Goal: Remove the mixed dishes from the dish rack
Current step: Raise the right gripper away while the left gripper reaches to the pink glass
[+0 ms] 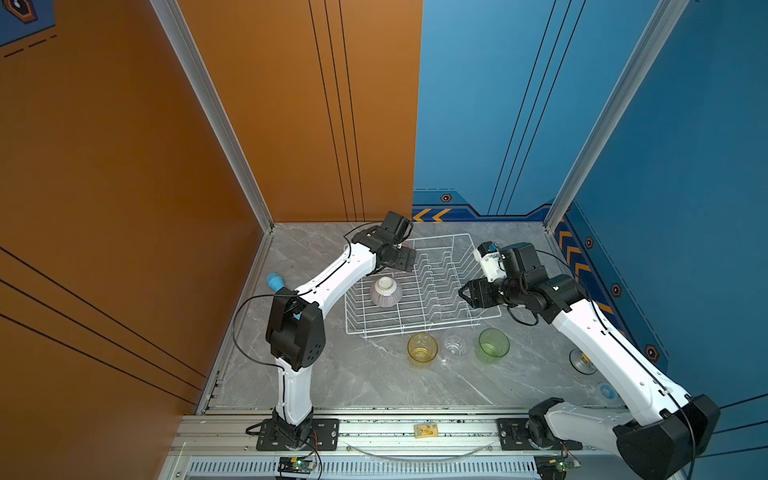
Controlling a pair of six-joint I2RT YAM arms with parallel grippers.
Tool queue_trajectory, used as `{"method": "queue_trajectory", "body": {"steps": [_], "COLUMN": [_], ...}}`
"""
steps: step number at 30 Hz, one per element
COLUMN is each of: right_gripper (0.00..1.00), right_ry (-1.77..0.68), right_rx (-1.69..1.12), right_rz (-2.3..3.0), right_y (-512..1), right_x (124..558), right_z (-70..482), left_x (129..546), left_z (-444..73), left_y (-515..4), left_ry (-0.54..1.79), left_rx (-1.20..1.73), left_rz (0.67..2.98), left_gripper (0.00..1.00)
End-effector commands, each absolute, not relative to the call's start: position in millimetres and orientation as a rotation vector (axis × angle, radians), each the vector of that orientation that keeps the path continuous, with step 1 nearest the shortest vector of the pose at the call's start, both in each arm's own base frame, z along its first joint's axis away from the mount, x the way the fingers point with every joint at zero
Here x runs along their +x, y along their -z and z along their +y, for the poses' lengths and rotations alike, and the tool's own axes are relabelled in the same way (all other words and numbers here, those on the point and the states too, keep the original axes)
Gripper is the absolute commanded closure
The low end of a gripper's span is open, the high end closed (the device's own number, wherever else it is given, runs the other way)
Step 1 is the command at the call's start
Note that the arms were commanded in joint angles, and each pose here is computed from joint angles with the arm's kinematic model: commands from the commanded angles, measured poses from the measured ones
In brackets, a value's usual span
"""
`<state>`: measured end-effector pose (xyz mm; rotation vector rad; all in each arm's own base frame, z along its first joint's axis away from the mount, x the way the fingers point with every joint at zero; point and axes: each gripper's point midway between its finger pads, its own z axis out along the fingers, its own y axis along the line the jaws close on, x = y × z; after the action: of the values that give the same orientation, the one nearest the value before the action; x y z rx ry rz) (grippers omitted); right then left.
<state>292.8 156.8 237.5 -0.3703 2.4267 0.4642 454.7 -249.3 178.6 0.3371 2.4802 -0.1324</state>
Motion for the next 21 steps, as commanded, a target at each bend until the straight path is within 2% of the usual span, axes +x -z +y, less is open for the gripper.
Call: {"method": "queue_trajectory", "body": {"steps": [1, 7, 21], "right_gripper": [0.28, 0.28, 0.27], "right_ry": [-0.497, -0.567, -0.639], "right_rx": [-0.368, -0.345, -0.34], "right_rz": [2.395, 2.354, 2.332], "right_y": [-241, -247, -244], "right_x": [292, 298, 305], "right_z": [155, 157, 166], "left_x": [473, 493, 519], "left_z": [-254, -262, -277], "left_y": [-175, -154, -114], "left_ry": [0.089, 0.003, 0.075], "left_rx": [0.303, 0.269, 0.199], "left_rz": [2.453, 2.422, 2.454], "left_gripper": [0.07, 0.08, 0.09]}}
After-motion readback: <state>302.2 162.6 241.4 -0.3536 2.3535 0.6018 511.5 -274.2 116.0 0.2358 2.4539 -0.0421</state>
